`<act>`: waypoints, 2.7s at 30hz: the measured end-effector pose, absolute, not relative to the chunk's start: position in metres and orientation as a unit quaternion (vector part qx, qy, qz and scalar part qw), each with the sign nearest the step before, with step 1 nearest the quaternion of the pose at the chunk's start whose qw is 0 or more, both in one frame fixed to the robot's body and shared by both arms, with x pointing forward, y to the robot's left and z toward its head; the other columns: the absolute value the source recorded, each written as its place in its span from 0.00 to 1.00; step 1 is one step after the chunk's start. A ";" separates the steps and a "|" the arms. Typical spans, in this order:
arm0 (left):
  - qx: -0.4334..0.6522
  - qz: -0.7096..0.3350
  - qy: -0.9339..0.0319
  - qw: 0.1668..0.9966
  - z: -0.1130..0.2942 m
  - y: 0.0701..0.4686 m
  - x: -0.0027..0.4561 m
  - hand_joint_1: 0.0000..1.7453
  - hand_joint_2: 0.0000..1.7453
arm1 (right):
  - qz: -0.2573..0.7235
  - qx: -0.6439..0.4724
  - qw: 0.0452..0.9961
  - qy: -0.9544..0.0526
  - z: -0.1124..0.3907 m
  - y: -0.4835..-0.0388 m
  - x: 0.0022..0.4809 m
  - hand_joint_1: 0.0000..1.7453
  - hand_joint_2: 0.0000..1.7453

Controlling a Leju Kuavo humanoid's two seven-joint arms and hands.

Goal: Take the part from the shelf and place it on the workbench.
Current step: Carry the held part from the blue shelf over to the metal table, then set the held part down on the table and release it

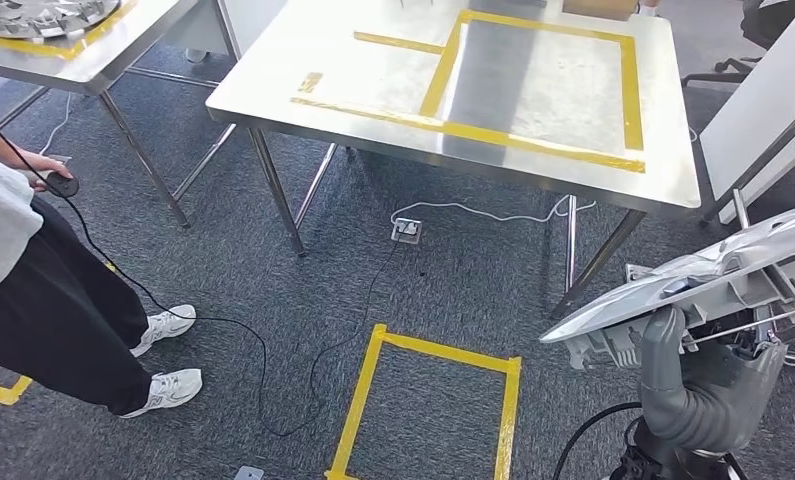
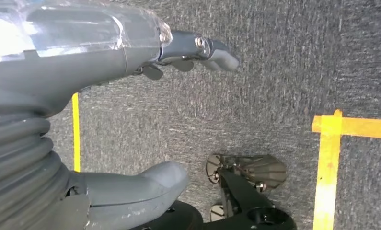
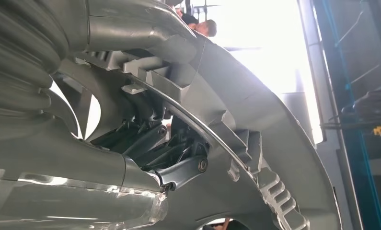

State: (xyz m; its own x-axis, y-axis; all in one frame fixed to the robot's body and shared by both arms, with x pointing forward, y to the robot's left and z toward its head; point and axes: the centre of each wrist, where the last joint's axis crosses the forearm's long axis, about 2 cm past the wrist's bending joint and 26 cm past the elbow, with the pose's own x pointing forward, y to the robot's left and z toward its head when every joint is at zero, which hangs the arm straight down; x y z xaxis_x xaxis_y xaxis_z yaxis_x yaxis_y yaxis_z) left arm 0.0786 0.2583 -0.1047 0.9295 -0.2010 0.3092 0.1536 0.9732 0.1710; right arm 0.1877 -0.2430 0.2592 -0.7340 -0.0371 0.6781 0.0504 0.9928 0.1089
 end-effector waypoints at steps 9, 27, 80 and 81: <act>0.073 -0.091 -0.163 0.980 -0.105 0.259 0.078 0.00 1.00 | -0.063 0.001 0.369 -0.927 0.258 -0.243 0.188 1.00 1.00; 0.074 -0.091 -0.163 0.980 -0.105 0.260 0.079 0.00 1.00 | -0.063 0.000 0.369 -0.927 0.256 -0.243 0.190 1.00 1.00; 0.071 -0.091 -0.162 0.980 -0.105 0.257 0.079 0.00 1.00 | -0.063 -0.006 0.367 -0.928 0.256 -0.243 0.191 1.00 1.00; 0.071 -0.091 -0.162 0.980 -0.105 0.257 0.079 0.00 1.00 | -0.063 -0.006 0.367 -0.928 0.256 -0.243 0.191 1.00 1.00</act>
State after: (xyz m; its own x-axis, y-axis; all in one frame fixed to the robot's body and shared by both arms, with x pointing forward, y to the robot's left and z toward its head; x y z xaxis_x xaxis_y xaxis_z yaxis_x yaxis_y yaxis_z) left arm 0.0788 0.2572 -0.1046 0.9308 -0.2022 0.3046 0.1562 0.9732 0.1687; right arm 0.1906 -0.2430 0.2562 -0.7306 -0.0349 0.6819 0.0571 0.9921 0.1120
